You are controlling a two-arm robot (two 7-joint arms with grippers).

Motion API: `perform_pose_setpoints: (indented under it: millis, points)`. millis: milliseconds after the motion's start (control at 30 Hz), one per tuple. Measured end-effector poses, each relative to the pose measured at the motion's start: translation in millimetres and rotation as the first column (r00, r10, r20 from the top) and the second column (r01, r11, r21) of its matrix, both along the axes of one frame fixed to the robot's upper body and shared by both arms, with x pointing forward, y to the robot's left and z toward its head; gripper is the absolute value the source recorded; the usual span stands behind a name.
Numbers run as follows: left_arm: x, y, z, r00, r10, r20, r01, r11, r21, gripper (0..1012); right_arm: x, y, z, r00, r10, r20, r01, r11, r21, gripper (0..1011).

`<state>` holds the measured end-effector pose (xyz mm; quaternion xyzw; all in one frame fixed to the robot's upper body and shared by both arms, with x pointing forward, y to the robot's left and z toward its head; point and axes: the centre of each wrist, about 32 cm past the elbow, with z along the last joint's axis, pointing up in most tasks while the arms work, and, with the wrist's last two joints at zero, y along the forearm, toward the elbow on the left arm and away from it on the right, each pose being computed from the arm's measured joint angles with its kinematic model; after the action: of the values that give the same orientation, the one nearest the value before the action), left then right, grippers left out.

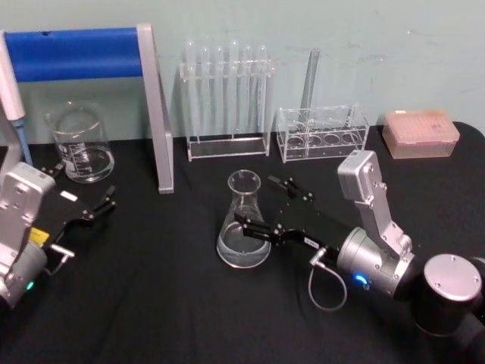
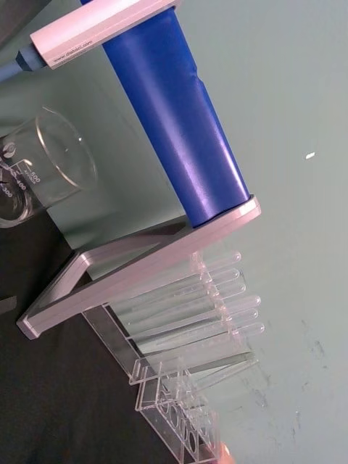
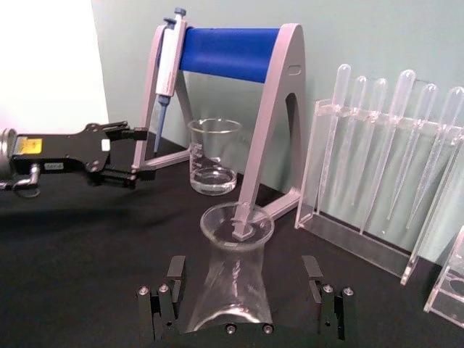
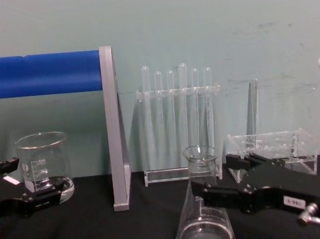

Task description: Grasp the erlenmeyer flask with one hand, shake it three times, then place it back.

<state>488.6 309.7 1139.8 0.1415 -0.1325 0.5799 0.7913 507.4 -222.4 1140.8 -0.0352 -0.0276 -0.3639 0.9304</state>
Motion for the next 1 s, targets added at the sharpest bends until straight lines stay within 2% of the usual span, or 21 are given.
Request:
perform_pose_setpoints:
  millis: [200,467,1000]
  points:
    - [0.0,0.0,0.0,1.0000,0.000,0.000,0.000,1.0000,0.000,1000,10.7,4.9,1.5,1.000,-0.001,0.004,0.001,1.000,0.012,1000]
    - [0.0,0.0,0.0,1.0000,0.000,0.000,0.000,1.0000,0.000,1001,18.4,10.6,2.1,1.000,0.011,0.004,-0.011,1.000,0.013,1000]
    - [0.0,0.0,0.0,1.0000,0.000,0.000,0.000,1.0000,0.000,1001,22.6,18.0,0.5,1.000,0.023,-0.001,-0.023,1.000,0.009,1000]
